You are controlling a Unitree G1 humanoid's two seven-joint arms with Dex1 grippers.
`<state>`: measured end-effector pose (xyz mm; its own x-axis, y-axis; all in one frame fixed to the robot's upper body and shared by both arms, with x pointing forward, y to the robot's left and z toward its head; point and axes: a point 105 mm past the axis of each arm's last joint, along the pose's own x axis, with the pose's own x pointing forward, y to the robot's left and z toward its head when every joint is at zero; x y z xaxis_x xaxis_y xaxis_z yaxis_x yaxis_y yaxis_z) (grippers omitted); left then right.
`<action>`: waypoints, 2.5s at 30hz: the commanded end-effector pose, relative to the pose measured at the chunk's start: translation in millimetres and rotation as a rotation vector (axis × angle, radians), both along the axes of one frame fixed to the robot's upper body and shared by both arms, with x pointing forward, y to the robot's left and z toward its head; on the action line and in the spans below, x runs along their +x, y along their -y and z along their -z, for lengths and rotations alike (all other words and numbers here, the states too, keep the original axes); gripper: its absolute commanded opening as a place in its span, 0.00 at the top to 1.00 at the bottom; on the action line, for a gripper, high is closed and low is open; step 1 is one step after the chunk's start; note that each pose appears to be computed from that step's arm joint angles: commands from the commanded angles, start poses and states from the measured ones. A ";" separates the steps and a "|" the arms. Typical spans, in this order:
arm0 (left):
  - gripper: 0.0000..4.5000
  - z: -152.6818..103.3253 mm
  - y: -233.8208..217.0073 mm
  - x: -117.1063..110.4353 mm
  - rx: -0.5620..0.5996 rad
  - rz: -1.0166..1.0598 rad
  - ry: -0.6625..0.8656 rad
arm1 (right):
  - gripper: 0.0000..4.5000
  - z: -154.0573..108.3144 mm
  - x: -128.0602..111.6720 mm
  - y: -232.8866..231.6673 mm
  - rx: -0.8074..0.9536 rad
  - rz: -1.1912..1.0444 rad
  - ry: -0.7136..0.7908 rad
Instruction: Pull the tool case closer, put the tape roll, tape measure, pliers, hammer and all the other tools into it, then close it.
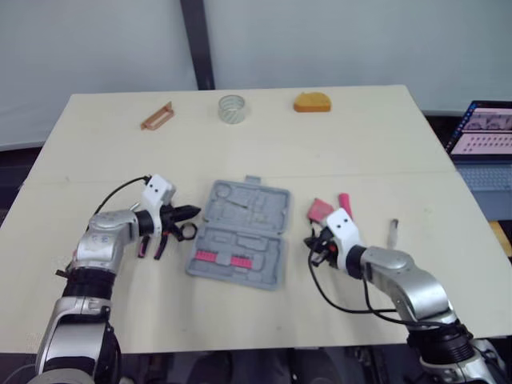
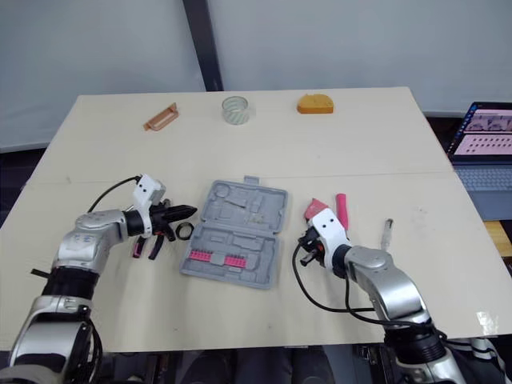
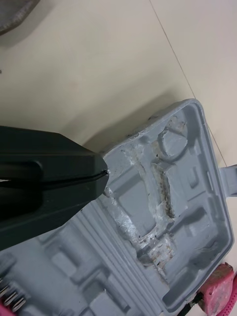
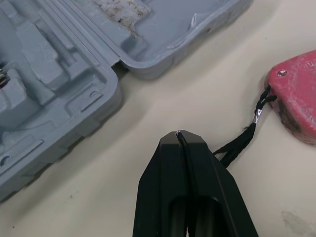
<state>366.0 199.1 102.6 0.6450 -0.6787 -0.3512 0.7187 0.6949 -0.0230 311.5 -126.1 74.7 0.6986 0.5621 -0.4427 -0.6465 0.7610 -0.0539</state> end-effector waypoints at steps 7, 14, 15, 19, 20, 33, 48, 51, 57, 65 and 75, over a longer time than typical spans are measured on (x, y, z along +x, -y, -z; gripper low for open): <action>1.00 2.6 -4.8 -4.8 0.056 0.008 -0.016 | 0.99 -9.0 0.1 -4.1 0.000 -0.005 0.044; 1.00 8.6 -2.0 -1.6 0.068 0.007 -0.027 | 0.99 -7.6 -0.1 -4.1 0.000 -0.003 0.039; 1.00 9.8 -1.4 -0.9 0.070 0.006 -0.029 | 0.99 -7.5 0.0 -4.4 0.001 -0.002 0.039; 1.00 14.3 2.5 2.8 0.080 0.007 -0.033 | 0.99 -6.5 0.5 -6.6 0.003 -0.007 0.036; 1.00 14.8 3.5 3.1 0.079 0.010 -0.033 | 0.99 -6.1 0.4 -7.2 0.003 -0.008 0.035; 1.00 15.2 17.4 -2.1 0.048 0.067 -0.039 | 0.99 -6.8 6.6 -25.1 0.019 -0.058 0.042; 1.00 18.5 28.7 -21.8 0.025 0.115 -0.072 | 0.99 -1.0 3.2 -39.0 0.020 -0.134 0.016; 1.00 19.7 30.2 -30.4 0.028 0.130 -0.083 | 0.99 -1.7 -0.8 -37.8 0.020 -0.153 0.010; 1.00 21.7 31.7 -52.1 0.029 0.155 -0.119 | 0.99 -1.5 -11.3 -34.1 0.016 -0.192 -0.012; 1.00 31.0 29.0 -77.8 0.039 0.155 -0.179 | 0.99 5.1 -28.7 -33.2 0.022 -0.235 -0.064; 1.00 41.0 30.1 -95.4 0.050 0.166 -0.220 | 0.99 9.7 -41.4 -33.0 0.028 -0.256 -0.104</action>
